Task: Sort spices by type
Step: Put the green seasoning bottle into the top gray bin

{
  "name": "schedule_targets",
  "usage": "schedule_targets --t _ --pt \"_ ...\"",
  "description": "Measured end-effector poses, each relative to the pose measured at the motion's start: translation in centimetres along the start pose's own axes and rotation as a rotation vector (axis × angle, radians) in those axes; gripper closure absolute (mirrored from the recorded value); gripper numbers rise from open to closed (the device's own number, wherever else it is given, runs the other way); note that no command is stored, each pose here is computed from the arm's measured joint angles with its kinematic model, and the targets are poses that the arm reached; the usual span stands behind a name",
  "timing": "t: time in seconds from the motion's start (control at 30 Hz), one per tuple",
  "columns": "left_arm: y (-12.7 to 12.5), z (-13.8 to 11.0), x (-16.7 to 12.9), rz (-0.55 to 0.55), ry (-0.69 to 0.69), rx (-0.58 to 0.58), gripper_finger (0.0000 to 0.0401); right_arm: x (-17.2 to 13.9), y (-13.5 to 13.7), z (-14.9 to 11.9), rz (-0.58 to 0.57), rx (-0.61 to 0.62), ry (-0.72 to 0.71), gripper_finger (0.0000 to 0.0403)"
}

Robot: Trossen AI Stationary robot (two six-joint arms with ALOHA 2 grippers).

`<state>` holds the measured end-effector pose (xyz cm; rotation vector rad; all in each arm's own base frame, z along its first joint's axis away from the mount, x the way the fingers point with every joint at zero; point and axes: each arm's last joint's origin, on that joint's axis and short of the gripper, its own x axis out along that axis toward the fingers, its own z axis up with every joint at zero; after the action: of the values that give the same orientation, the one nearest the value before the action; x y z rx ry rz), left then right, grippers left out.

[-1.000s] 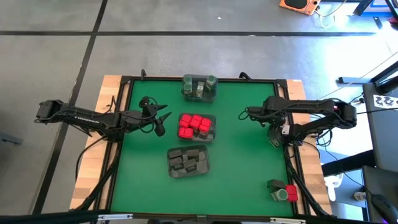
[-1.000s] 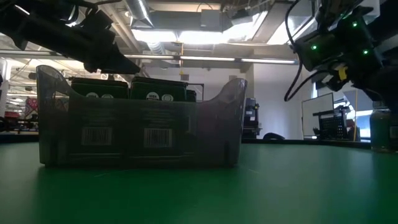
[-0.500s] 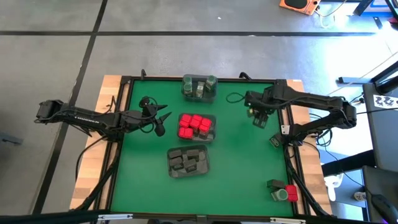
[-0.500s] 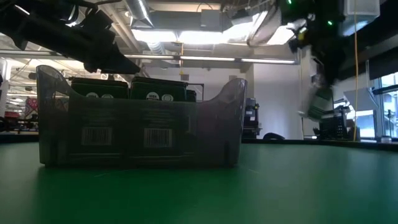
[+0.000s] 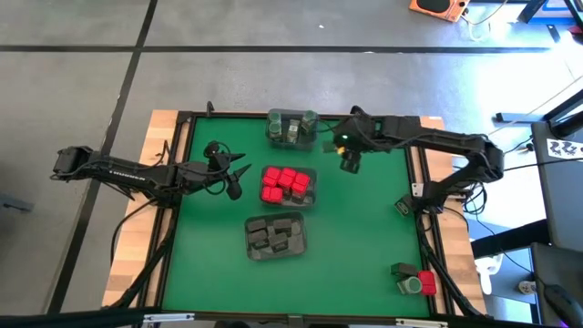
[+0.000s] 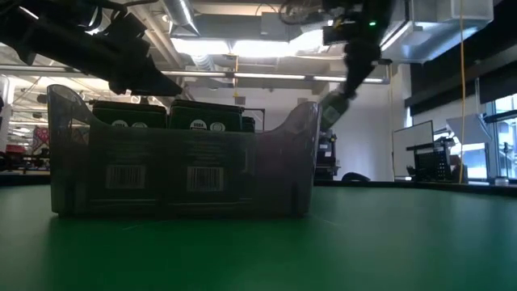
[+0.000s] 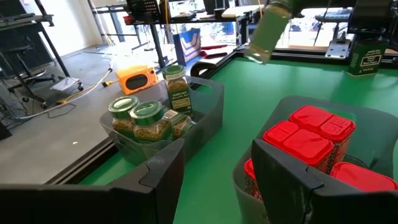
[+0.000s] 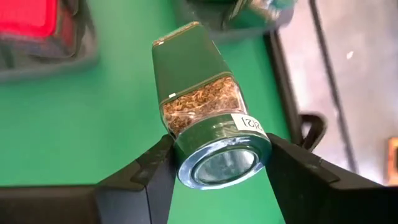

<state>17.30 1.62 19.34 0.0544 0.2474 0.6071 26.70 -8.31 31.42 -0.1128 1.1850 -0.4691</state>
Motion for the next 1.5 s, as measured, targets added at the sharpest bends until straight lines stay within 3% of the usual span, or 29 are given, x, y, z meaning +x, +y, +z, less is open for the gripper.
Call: schedule_targets --t 0.17,0.53,0.9,1.5 --pt "0.0 0.0 0.0 0.000 0.000 0.033 0.0219 1.4 -0.1 3.5 -0.086 -0.107 0.028 0.0187" --pt "0.6 0.1 0.3 0.041 0.001 0.121 0.0219 5.9 -1.5 10.0 -0.139 -0.243 0.070 0.0187" --pt "0.8 -0.1 0.4 0.049 0.014 0.099 0.0219 12.4 -3.5 9.8 -0.101 -0.227 0.224 0.0187" --pt "0.8 -0.1 0.4 0.048 0.014 0.098 0.0219 13.4 -3.1 9.8 -0.017 -0.257 0.217 0.0187"
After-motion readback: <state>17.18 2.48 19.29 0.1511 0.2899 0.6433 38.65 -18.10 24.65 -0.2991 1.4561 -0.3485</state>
